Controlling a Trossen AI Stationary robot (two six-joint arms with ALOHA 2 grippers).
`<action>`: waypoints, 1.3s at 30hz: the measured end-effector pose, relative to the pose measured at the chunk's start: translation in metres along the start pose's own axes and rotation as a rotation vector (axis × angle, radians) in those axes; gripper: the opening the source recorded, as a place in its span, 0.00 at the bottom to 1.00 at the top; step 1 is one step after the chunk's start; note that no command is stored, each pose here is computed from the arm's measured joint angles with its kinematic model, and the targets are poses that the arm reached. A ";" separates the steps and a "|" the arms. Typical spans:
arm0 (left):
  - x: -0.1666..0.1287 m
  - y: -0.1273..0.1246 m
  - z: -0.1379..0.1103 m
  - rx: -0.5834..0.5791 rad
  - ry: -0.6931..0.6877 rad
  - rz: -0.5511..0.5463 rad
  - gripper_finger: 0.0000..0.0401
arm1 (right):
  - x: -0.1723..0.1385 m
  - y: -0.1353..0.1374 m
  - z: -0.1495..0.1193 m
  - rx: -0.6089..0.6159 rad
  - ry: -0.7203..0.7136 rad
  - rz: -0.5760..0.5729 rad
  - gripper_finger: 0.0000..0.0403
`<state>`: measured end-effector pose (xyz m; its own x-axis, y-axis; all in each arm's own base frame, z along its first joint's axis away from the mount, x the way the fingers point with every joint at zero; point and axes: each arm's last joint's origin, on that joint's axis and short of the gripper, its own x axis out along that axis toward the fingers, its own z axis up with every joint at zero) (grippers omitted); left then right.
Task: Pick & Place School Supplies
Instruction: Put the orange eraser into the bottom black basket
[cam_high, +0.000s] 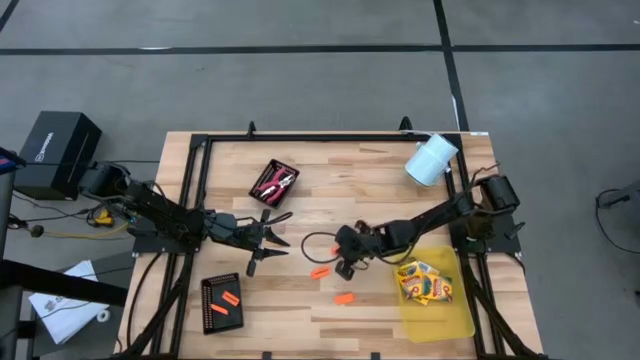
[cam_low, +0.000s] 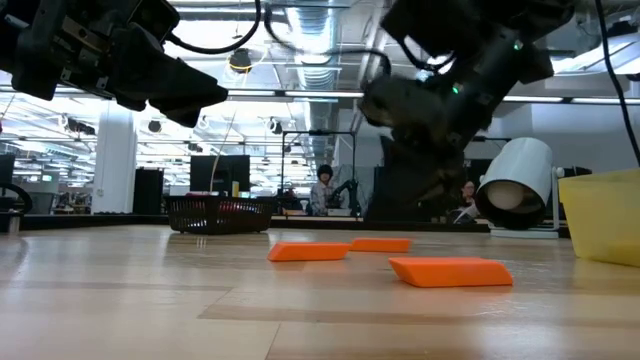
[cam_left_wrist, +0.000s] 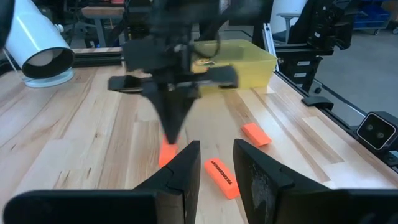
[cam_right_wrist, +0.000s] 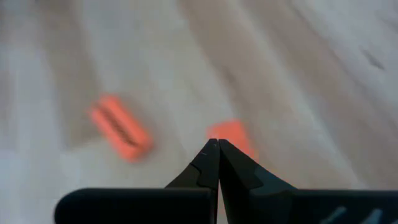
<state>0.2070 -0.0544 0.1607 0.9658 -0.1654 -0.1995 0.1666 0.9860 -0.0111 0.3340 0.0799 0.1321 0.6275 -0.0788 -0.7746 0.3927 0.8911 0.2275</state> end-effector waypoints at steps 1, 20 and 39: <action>0.000 0.000 0.000 0.000 -0.002 0.000 0.22 | 0.000 -0.003 -0.001 0.000 0.017 -0.023 0.00; 0.000 0.000 0.000 0.000 0.004 0.000 0.22 | 0.000 -0.012 -0.001 0.017 0.075 -0.041 0.00; 0.000 0.000 -0.001 0.001 0.006 0.000 0.22 | 0.009 -0.014 -0.004 0.040 0.099 -0.043 0.00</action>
<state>0.2069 -0.0544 0.1601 0.9645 -0.1654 -0.2057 0.1668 0.9859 -0.0104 0.3313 0.0683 0.1200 0.5404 -0.0704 -0.8385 0.4456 0.8692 0.2142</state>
